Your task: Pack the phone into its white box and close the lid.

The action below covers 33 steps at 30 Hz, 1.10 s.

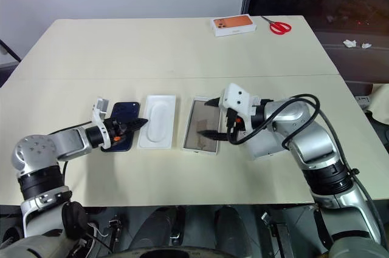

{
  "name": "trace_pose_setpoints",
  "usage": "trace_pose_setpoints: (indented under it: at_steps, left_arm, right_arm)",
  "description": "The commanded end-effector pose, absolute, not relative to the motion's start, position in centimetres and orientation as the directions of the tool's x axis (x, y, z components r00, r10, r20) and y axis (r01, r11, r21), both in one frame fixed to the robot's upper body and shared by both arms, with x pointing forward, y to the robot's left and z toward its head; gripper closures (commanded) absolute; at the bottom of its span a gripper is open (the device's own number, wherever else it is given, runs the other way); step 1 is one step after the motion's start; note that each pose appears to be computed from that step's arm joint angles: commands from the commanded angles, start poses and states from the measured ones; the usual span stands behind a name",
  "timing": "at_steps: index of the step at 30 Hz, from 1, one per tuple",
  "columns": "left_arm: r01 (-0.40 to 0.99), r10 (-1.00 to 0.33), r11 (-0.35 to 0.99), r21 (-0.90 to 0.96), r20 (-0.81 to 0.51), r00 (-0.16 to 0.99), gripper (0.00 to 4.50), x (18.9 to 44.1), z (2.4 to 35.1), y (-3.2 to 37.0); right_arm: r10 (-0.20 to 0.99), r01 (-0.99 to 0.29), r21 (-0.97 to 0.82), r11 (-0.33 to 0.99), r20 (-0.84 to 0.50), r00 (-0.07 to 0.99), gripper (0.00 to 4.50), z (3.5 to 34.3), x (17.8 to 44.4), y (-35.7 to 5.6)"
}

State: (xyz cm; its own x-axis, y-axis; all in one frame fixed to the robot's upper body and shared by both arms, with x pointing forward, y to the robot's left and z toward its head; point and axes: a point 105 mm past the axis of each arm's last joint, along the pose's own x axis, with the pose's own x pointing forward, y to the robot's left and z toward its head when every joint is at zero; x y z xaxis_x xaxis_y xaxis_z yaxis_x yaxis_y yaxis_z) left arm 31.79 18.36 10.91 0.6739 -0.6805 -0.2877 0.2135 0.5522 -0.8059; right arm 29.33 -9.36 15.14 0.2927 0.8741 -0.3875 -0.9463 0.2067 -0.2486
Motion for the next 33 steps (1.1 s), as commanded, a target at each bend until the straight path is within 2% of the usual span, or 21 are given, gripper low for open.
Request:
trace_pose_setpoints:
  at_steps: [1, 3, 6, 11, 19, 23, 28, 33]
  left_arm:
    - [0.244, -0.688, 0.532, -0.811, -0.247, 0.682, 4.43, 31.8, 12.5, 19.0]
    - [0.247, -0.687, 0.534, -0.809, -0.245, 0.684, 4.43, 31.9, 12.9, 19.1]
    - [0.258, -0.693, 0.529, -0.809, -0.235, 0.682, 4.50, 31.9, 13.5, 19.2]
    - [0.277, -0.693, 0.537, -0.797, -0.229, 0.684, 4.50, 31.8, 14.0, 19.1]
    - [0.282, -0.688, 0.551, -0.786, -0.236, 0.686, 4.50, 31.7, 14.1, 18.9]
    - [0.293, -0.691, 0.547, -0.784, -0.225, 0.687, 4.50, 31.9, 14.4, 18.6]
    - [0.307, -0.687, 0.548, -0.778, -0.209, 0.696, 4.50, 32.5, 15.1, 18.1]
    - [0.322, -0.687, 0.540, -0.778, -0.186, 0.702, 4.50, 33.2, 15.8, 17.1]
  right_arm:
    - [0.877, -0.957, -0.254, 0.141, -0.417, 0.239, 0.00, 13.7, 28.5, -8.2]
    - [0.869, -0.960, -0.253, 0.123, -0.440, 0.228, 0.00, 12.8, 28.5, -7.9]
    - [0.847, -0.956, -0.285, 0.074, -0.487, 0.211, 0.82, 11.7, 28.4, -7.8]
    - [0.834, -0.956, -0.291, 0.033, -0.519, 0.187, 3.35, 10.9, 28.2, -7.6]
    - [0.795, -0.949, -0.313, -0.017, -0.580, 0.177, 3.35, 9.3, 28.3, -8.2]
    - [0.803, -0.942, -0.334, -0.026, -0.568, 0.180, 4.45, 9.7, 28.6, -8.0]
    - [0.815, -0.913, -0.402, -0.066, -0.550, 0.183, 4.45, 10.1, 29.2, -7.3]
    - [0.808, -0.902, -0.431, -0.021, -0.539, 0.239, 4.45, 9.9, 30.9, -6.1]
